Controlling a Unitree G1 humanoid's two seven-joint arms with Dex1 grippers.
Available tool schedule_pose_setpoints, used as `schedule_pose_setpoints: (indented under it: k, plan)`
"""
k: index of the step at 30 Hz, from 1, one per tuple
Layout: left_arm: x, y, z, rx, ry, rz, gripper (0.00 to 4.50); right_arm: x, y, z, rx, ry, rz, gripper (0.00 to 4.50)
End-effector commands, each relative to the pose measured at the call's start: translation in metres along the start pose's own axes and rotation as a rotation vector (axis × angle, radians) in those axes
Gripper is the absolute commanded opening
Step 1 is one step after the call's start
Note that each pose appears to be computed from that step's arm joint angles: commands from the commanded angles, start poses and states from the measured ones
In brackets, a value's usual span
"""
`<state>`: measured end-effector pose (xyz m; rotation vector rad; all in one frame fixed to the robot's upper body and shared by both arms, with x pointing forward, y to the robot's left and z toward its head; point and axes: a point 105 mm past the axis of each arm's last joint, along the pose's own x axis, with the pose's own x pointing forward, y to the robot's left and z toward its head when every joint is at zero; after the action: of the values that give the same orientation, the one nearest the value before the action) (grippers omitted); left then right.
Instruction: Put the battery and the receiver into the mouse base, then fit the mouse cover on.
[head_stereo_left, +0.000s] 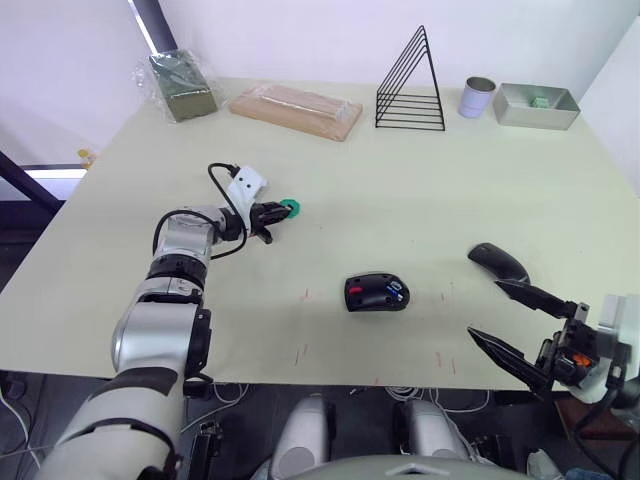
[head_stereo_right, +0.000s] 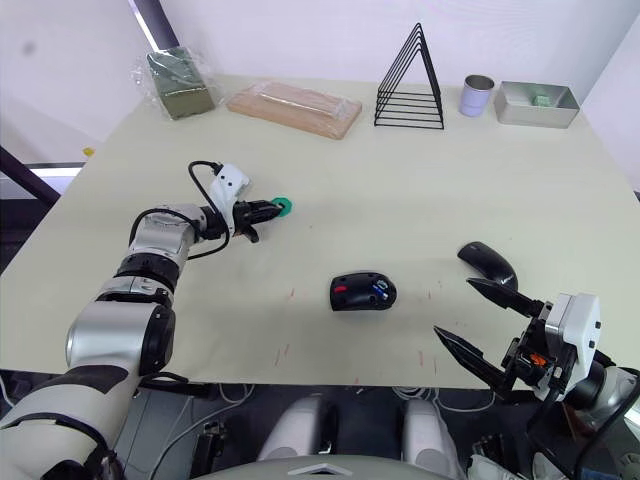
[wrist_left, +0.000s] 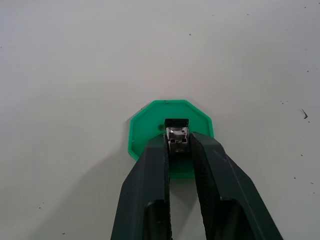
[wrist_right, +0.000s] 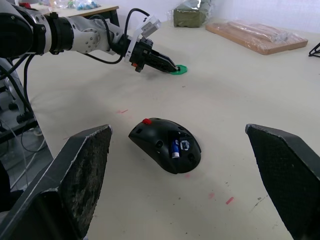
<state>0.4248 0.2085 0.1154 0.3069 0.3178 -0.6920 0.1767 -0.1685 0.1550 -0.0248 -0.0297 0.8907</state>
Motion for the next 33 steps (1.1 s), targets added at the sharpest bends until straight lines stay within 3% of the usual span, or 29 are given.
schedule_pose_setpoints:
  k: [1, 9, 15, 26, 33]
  plan:
    - [-0.005, 0.003, 0.017, 0.006, -0.067, -0.013, 0.78, 0.001, 0.003, 0.013, -0.043, -0.026, 0.014, 4.5]
    - [-0.032, -0.014, 0.044, 0.101, -0.136, -0.192, 0.78, 0.03, -0.009, 0.026, -0.082, -0.002, -0.079, 4.5]
    - [-0.048, -0.031, 0.064, 0.129, -0.166, -0.244, 0.78, 0.054, -0.013, 0.051, -0.046, -0.016, -0.011, 4.5]
    - [-0.054, 0.003, 0.042, 0.077, -0.108, -0.055, 0.78, 0.05, 0.005, 0.064, -0.057, -0.074, 0.152, 4.5]
    - [-0.039, 0.007, 0.031, 0.105, -0.055, -0.084, 0.78, 0.037, 0.011, 0.052, -0.096, -0.034, 0.136, 4.5]
